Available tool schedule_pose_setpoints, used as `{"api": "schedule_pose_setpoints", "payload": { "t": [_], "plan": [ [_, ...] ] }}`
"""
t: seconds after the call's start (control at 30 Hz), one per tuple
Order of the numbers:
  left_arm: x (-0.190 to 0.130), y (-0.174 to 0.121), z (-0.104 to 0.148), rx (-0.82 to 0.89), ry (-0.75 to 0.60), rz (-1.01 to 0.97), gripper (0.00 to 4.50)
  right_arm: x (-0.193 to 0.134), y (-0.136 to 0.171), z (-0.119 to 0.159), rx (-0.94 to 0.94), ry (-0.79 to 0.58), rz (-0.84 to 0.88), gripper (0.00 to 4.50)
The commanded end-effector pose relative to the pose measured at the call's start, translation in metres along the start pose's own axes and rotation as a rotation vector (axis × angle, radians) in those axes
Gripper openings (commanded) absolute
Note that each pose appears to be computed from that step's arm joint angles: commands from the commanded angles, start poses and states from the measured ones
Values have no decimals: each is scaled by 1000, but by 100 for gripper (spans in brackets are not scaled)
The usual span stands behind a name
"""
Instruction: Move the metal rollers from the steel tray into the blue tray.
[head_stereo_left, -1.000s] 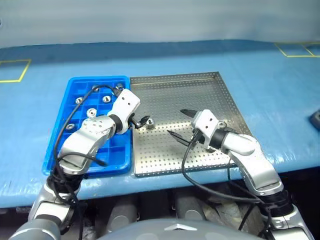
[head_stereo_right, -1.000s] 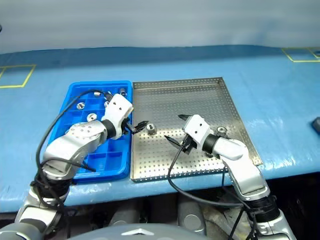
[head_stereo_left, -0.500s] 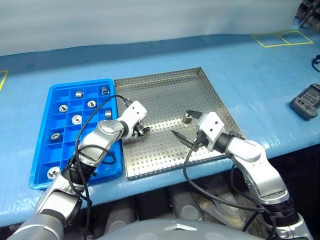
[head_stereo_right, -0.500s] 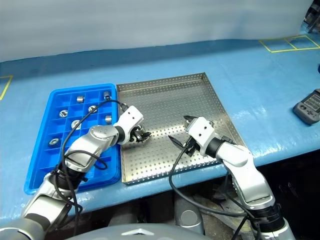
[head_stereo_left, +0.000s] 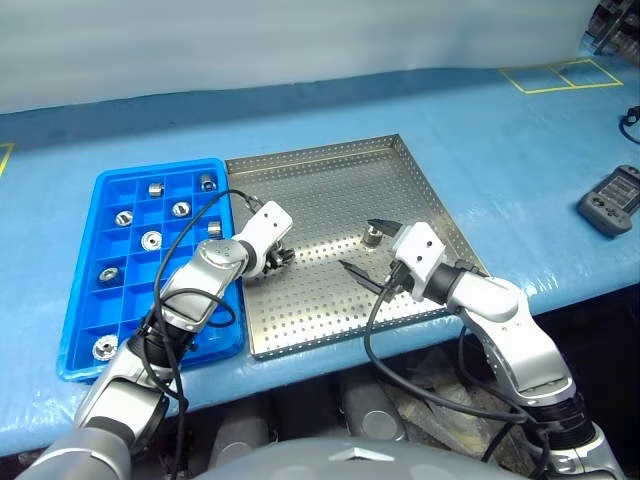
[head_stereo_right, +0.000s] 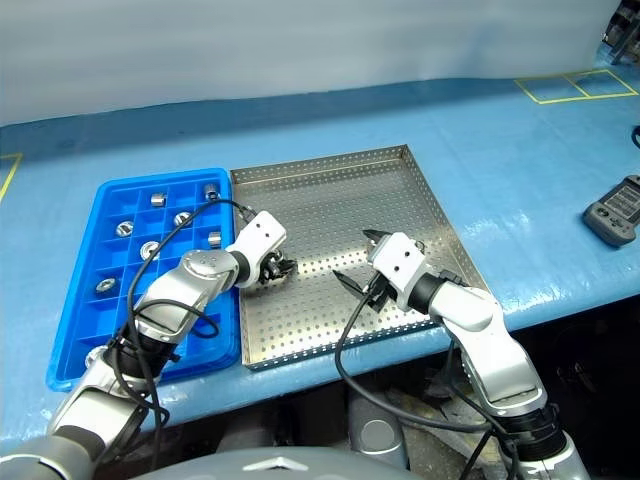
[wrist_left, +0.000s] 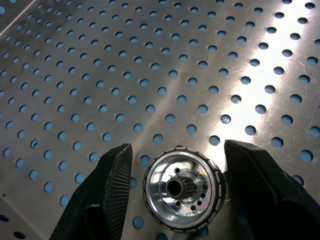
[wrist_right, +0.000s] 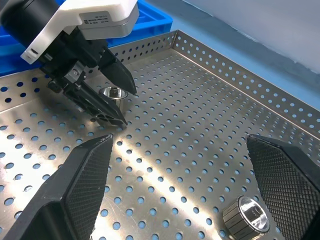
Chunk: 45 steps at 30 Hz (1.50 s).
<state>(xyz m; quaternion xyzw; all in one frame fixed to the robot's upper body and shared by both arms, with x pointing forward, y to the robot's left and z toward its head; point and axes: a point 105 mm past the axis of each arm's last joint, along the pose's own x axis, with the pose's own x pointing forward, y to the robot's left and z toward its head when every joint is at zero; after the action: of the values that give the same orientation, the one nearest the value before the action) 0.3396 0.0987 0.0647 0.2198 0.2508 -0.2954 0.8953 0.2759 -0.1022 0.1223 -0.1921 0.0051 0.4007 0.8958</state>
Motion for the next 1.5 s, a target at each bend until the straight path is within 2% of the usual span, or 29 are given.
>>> {"api": "schedule_pose_setpoints", "payload": {
  "t": [0.03, 0.1, 0.13, 0.53, 0.8, 0.97, 1.2, 1.3, 1.37, 1.5],
  "plan": [
    [-1, 7, 1, -9, -7, 19, 255, 0, -1, 12, -23, -41, 2, 450],
    [-1, 6, 2, -2, -10, 16, 190, 0, -1, 12, -22, -42, 3, 450],
    [-2, 6, 2, 6, -11, 18, 179, 0, -1, 12, -22, -43, 4, 450],
    [-7, 12, 9, -25, -64, 45, 179, 2, 0, 13, -27, -49, 16, 450],
    [-27, 15, 51, -169, -308, 14, 179, 3, 1, 14, -28, -51, 25, 450],
    [-52, 12, 73, -189, -486, -50, 179, 4, 2, 14, -30, -52, 30, 450],
    [-88, 11, 80, -188, -657, -91, 179, 6, 4, 14, -28, -53, 46, 450],
    [-96, 16, 75, -196, -670, -64, 179, 8, 4, 14, -28, -56, 57, 450],
    [-101, 28, 65, -181, -619, 38, 179, 9, 5, 15, -30, -59, 65, 450],
    [-116, 66, 28, -86, -395, 337, 179, 12, 7, 15, -29, -63, 95, 450]
  ]
}}
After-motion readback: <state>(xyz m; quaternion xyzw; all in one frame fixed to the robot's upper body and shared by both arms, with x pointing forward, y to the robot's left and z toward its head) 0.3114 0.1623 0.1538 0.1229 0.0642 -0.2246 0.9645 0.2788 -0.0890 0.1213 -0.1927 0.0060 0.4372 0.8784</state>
